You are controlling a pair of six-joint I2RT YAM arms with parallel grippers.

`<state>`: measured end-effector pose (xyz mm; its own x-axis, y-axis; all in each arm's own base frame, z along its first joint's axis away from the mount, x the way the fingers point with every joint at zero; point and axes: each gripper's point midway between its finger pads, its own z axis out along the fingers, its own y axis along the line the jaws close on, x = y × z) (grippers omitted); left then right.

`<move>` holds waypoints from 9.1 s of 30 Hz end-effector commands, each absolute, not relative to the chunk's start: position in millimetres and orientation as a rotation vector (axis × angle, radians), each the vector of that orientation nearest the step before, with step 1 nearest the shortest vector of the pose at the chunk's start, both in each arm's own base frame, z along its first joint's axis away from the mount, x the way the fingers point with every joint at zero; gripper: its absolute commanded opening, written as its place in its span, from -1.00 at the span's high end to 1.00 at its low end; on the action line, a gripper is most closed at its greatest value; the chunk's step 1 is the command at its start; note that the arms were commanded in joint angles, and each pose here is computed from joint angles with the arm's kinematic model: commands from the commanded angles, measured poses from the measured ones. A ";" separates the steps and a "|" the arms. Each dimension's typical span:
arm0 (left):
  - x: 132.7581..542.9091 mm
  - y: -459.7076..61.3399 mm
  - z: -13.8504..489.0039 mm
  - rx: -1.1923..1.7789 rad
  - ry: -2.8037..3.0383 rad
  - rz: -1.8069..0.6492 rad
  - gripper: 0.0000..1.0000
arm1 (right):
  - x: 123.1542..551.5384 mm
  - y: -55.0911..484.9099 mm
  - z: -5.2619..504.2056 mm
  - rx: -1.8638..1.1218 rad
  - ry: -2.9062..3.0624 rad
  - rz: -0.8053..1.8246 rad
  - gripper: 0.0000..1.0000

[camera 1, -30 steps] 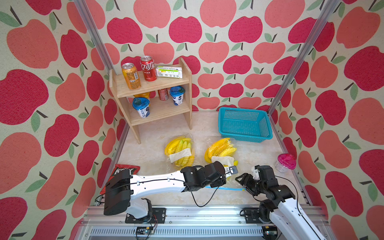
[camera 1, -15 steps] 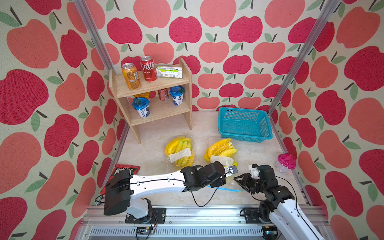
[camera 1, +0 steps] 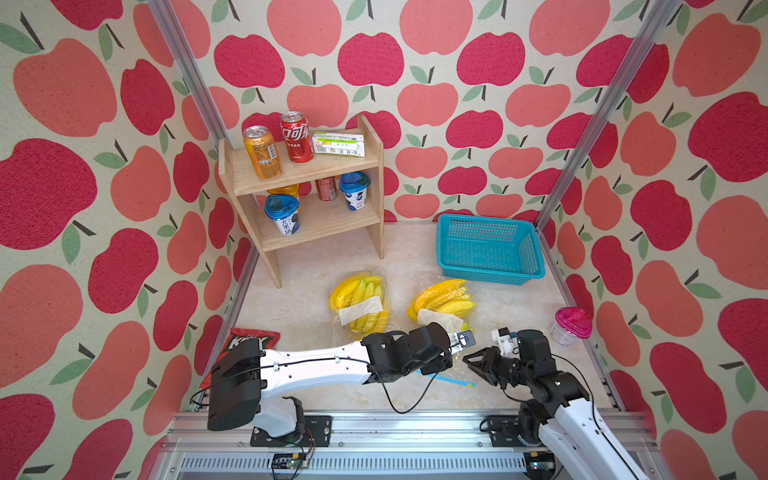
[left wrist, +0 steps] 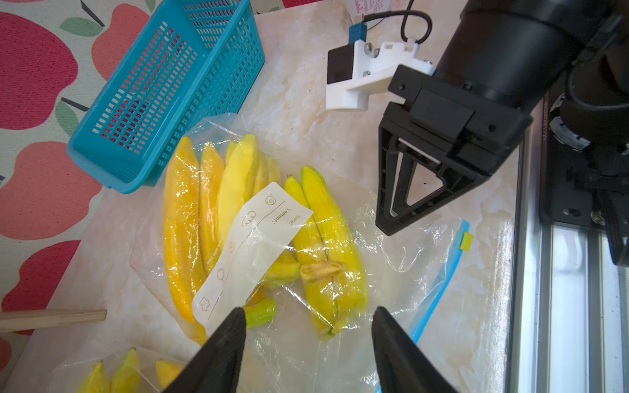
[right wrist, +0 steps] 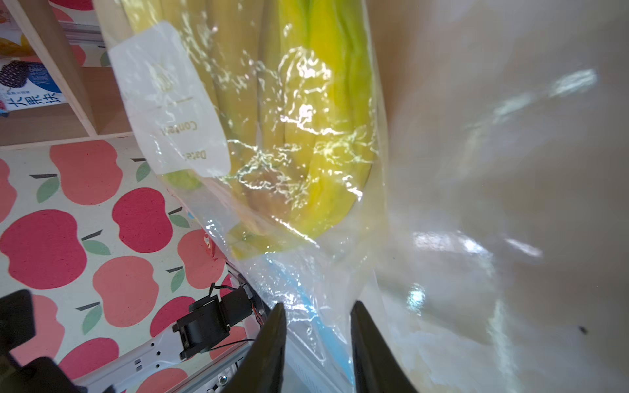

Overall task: Open the zip-top bag and take out the banana
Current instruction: Unzip the zipper on the zipper food storage bag.

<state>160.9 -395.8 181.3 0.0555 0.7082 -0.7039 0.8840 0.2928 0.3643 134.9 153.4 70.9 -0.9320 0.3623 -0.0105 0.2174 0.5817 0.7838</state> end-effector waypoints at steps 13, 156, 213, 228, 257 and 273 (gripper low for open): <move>163.1 -391.0 184.7 1.415 1.716 -0.268 -0.25 | 121.8 161.6 49.5 0.368 2.632 1.343 0.00; 169.3 -432.0 194.8 1.517 1.330 -0.124 0.78 | 183.3 179.2 190.3 1.191 2.337 1.537 1.00; 191.5 -443.0 229.1 1.393 1.346 -0.088 1.00 | 177.4 178.3 211.2 0.888 2.487 1.538 0.19; 194.3 -443.1 231.2 1.391 1.333 -0.065 1.00 | 168.3 180.7 213.8 0.816 2.602 1.522 0.46; 187.8 -442.9 231.0 1.402 1.330 -0.104 1.00 | 180.2 163.9 204.5 0.862 2.579 1.450 0.70; 187.2 -451.0 231.2 1.397 1.331 -0.127 0.99 | 184.4 166.5 202.0 0.902 2.544 1.498 0.67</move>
